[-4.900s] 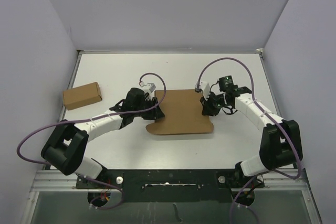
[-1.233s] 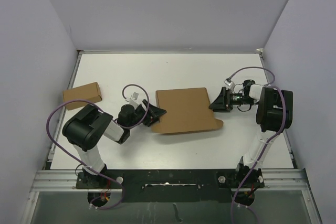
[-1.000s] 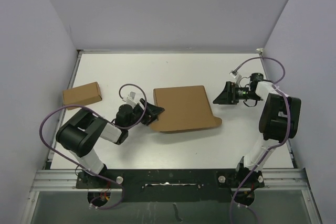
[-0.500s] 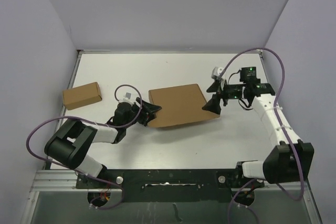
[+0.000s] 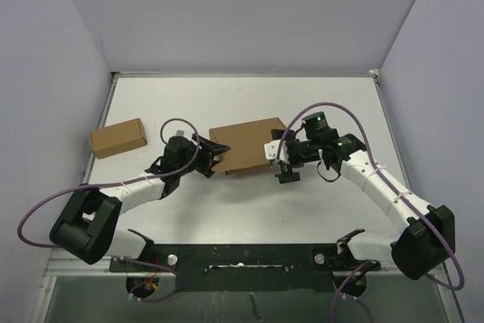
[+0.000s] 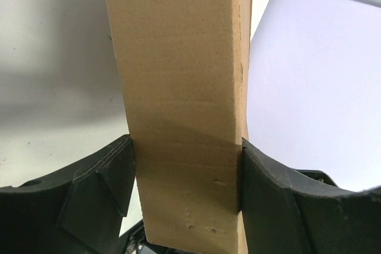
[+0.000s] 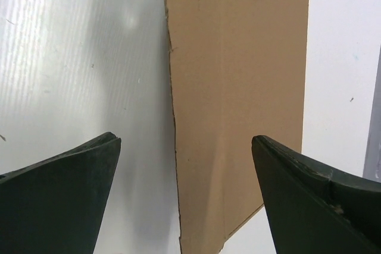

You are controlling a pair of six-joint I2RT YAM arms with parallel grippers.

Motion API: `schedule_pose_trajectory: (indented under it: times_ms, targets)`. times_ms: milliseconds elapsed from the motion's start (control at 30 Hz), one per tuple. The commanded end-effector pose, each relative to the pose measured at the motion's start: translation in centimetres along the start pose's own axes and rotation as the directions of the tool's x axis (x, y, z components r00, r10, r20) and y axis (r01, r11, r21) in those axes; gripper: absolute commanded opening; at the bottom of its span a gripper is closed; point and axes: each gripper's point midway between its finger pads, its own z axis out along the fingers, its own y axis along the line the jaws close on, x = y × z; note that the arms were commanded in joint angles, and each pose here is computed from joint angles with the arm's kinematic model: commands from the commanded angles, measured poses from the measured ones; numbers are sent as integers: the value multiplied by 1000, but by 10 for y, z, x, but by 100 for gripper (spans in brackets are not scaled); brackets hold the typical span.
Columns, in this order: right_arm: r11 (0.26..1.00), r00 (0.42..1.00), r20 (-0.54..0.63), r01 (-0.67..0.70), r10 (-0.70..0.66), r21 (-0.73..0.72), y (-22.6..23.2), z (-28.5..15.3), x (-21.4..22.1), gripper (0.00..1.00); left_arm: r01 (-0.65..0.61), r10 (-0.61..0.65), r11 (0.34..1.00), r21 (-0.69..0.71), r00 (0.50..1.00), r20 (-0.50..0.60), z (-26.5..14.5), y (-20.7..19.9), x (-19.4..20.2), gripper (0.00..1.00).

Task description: Fold the paper box

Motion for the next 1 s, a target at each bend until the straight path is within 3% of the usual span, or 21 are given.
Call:
schedule_pose_trajectory:
  times_ms: [0,567,967]
  targets:
    - [987,985,-111,144,-135,74,-19,9,10,98,61,-62,997,56,998,21,-11,-36,-7,52]
    - [902,939,-264,299,-221,311,-45,43,37,100,125,-126,991,56,992,29,-20,-50,-13,53]
    - [847,912,-299,383,-282,369,-53,58,38,82,134,-134,988,71,991,4,-20,-55,-9,53]
